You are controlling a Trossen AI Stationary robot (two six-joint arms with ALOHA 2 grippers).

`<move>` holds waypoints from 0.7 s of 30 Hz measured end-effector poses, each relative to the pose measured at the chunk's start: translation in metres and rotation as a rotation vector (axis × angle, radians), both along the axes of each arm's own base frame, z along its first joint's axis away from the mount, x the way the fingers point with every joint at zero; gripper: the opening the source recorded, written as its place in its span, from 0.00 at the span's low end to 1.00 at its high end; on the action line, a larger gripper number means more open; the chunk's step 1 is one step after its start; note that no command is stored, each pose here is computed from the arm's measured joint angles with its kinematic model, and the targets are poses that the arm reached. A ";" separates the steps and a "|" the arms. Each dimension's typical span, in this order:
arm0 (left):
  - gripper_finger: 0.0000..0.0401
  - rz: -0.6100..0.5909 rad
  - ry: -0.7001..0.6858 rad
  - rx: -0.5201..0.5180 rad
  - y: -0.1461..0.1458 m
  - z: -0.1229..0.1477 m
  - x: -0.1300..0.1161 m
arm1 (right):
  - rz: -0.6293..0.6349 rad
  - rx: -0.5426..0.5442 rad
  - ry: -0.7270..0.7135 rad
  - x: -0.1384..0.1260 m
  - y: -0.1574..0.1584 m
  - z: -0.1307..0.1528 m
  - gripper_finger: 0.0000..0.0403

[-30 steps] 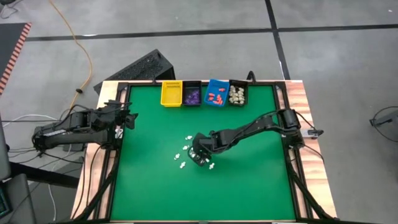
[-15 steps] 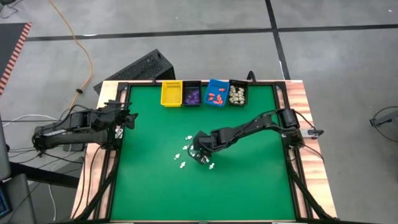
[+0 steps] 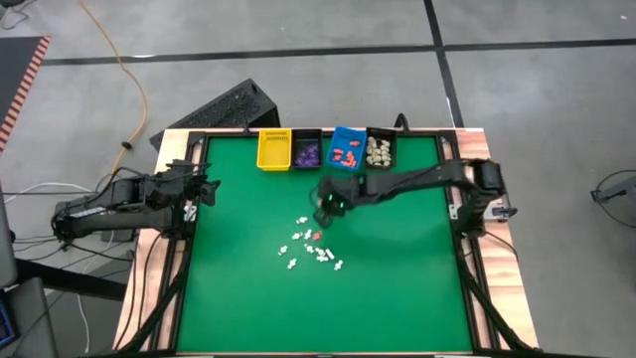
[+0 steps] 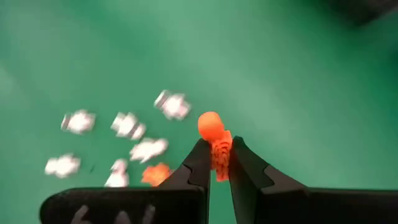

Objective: Sort Halloween decoration
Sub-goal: Put the orange skeleton toy into the blue basket

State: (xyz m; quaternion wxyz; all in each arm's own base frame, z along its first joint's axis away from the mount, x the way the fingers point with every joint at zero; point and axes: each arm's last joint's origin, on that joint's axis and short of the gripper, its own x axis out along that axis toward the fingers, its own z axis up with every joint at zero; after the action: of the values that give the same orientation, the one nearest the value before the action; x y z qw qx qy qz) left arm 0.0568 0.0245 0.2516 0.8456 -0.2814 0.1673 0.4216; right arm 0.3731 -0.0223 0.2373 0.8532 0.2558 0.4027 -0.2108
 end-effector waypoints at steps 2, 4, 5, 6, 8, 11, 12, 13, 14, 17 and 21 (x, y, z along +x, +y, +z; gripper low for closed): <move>0.64 0.002 -0.002 -0.002 0.000 0.000 0.000 | -0.061 -0.038 -0.015 -0.008 -0.020 0.012 0.14; 0.64 0.004 -0.003 -0.001 0.000 0.000 0.000 | -0.144 -0.073 -0.020 -0.016 -0.042 0.020 0.14; 0.64 0.004 -0.003 -0.001 0.000 0.000 0.000 | -0.186 -0.088 -0.011 -0.021 -0.054 0.022 0.14; 0.64 0.006 -0.005 -0.003 0.000 0.000 0.000 | -0.225 -0.102 0.001 -0.025 -0.065 0.022 0.14; 0.64 0.009 -0.012 -0.011 0.000 0.000 0.000 | -0.302 -0.123 0.011 -0.032 -0.087 0.022 0.14; 0.64 0.011 -0.013 -0.014 0.000 0.000 0.000 | -0.392 -0.119 0.013 -0.041 -0.118 0.020 0.18; 0.64 0.011 -0.012 -0.014 0.000 0.000 0.000 | -0.408 -0.110 0.023 -0.043 -0.128 0.017 0.20; 0.64 0.011 -0.013 -0.014 0.000 0.000 0.000 | -0.418 -0.102 0.038 -0.044 -0.136 0.012 0.22; 0.64 0.011 -0.013 -0.015 0.000 0.000 0.000 | -0.426 -0.085 0.050 -0.045 -0.142 0.006 0.25; 0.64 0.014 -0.018 -0.021 0.000 0.000 0.000 | -0.417 -0.031 0.084 -0.047 -0.158 -0.009 0.34; 0.64 0.011 -0.021 -0.028 0.000 0.000 0.000 | -0.414 0.044 0.104 -0.047 -0.168 -0.023 0.47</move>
State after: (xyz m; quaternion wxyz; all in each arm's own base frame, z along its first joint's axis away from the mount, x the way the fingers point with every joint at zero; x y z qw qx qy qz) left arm 0.0568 0.0243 0.2513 0.8409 -0.2984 0.1629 0.4210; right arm 0.3256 -0.1900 0.2140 0.7638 0.3405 0.3897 -0.3856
